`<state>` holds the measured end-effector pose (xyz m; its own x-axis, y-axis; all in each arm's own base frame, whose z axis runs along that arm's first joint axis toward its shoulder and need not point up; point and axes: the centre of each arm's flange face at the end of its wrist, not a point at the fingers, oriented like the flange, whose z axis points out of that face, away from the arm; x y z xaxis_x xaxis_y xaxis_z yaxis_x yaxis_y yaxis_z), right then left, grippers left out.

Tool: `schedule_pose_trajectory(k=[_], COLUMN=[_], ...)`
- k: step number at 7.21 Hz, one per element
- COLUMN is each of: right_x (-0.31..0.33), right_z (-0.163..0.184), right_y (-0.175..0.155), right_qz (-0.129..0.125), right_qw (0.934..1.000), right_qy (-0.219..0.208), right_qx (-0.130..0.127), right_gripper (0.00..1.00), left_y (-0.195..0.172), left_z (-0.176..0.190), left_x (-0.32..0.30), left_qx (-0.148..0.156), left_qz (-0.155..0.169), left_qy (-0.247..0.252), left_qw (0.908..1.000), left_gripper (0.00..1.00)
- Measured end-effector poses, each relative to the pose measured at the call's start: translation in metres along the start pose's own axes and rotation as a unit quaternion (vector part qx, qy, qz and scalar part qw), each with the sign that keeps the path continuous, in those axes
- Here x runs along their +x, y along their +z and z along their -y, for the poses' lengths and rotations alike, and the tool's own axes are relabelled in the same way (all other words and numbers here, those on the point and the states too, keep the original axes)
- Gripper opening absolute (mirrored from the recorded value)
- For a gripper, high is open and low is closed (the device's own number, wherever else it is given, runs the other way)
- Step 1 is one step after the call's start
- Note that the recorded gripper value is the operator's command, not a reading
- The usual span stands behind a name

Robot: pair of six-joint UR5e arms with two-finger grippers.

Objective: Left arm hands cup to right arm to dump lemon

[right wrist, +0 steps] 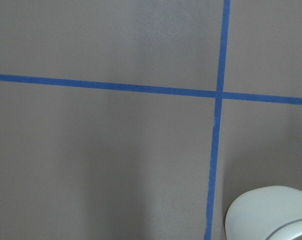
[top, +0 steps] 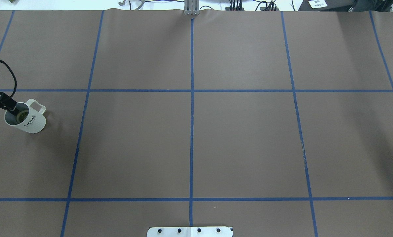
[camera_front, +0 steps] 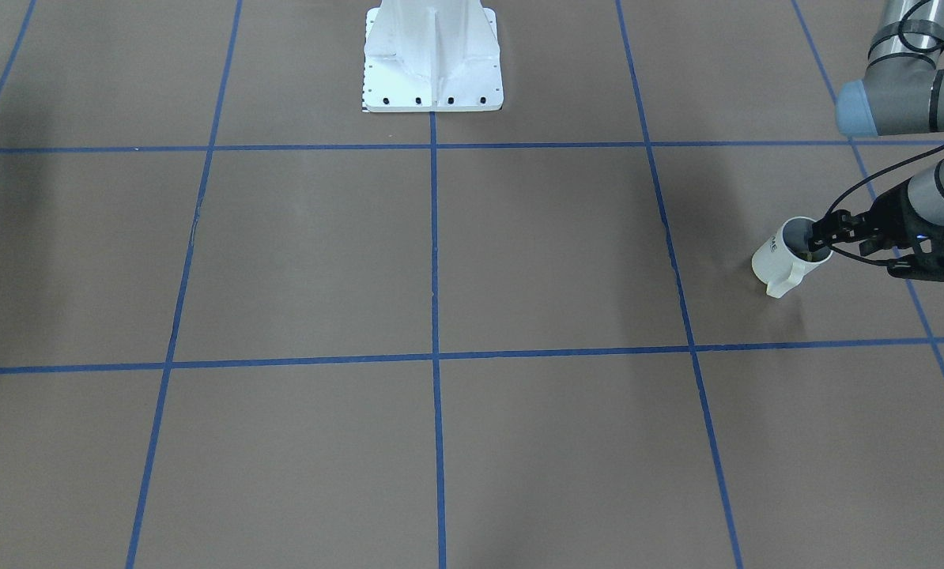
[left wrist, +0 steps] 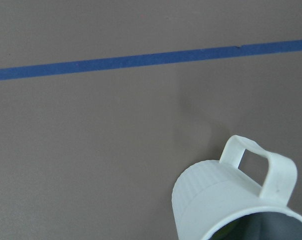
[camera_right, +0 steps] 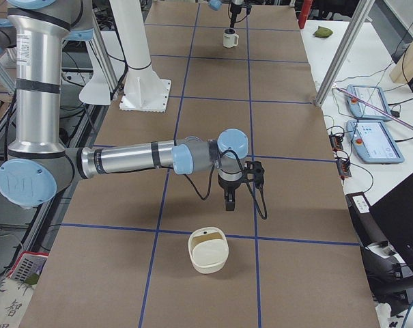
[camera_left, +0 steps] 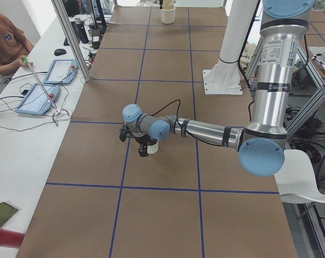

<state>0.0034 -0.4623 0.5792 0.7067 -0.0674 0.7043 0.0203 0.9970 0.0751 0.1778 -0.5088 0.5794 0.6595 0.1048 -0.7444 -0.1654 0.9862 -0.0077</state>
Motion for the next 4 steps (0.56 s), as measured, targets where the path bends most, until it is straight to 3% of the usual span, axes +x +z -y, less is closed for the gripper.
schedule_pose_trajectory(k=[1, 4], right_x=[-0.0007, -0.0058], right_z=[-0.0001, 0.0016], right_y=[0.0006, 0.0018], right_qz=[0.0, 0.002], right_qw=[1.0, 0.9999], right_qy=[-0.001, -0.01], right_qx=[-0.001, 0.003], right_gripper=[1.0, 1.0], left_y=[0.0005, -0.0062], left_z=[-0.0001, -0.0009], left_x=[0.0011, 0.0105], left_qx=[-0.001, 0.002], left_qz=[-0.001, -0.009], left_qy=[0.0, 0.003], left_qw=[1.0, 1.0], left_gripper=[0.0, 0.0])
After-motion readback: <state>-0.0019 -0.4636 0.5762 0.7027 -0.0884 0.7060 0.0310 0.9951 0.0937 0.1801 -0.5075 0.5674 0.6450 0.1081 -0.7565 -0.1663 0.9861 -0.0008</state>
